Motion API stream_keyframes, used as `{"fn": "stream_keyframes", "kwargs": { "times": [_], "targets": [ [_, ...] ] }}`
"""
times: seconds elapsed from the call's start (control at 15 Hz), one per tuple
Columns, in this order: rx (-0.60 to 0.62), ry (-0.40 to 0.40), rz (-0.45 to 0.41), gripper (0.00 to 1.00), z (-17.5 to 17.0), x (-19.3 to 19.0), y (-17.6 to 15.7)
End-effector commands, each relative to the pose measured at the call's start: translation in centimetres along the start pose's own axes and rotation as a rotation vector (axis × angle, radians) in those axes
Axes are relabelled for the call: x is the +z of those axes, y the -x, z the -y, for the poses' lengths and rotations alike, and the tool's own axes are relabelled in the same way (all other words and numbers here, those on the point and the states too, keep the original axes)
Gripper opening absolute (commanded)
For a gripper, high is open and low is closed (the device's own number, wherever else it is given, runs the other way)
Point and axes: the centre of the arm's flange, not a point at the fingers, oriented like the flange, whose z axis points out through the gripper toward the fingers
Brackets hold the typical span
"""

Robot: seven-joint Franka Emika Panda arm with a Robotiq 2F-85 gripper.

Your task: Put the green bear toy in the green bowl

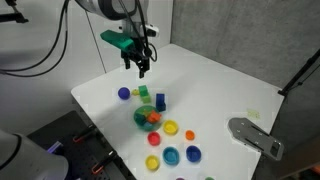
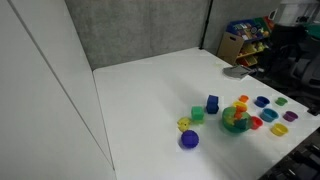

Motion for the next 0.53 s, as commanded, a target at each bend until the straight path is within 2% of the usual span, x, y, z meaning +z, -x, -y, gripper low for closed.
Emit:
{"fn": "stream_keyframes", "kwargs": {
  "times": [0.0,0.2,0.33,0.47],
  "targets": [
    [-0.024,0.044,-0.050,1.00,-0.2,-5.0,1.0],
    [-0.035,0.068,-0.095,1.00,-0.2,-7.3,1.8],
    [-0.028,0.048,-0.091,1.00,0.1,-6.1,1.4],
    [-0.029,0.048,-0.089,1.00,0.1,-6.5,1.8]
  ]
}}
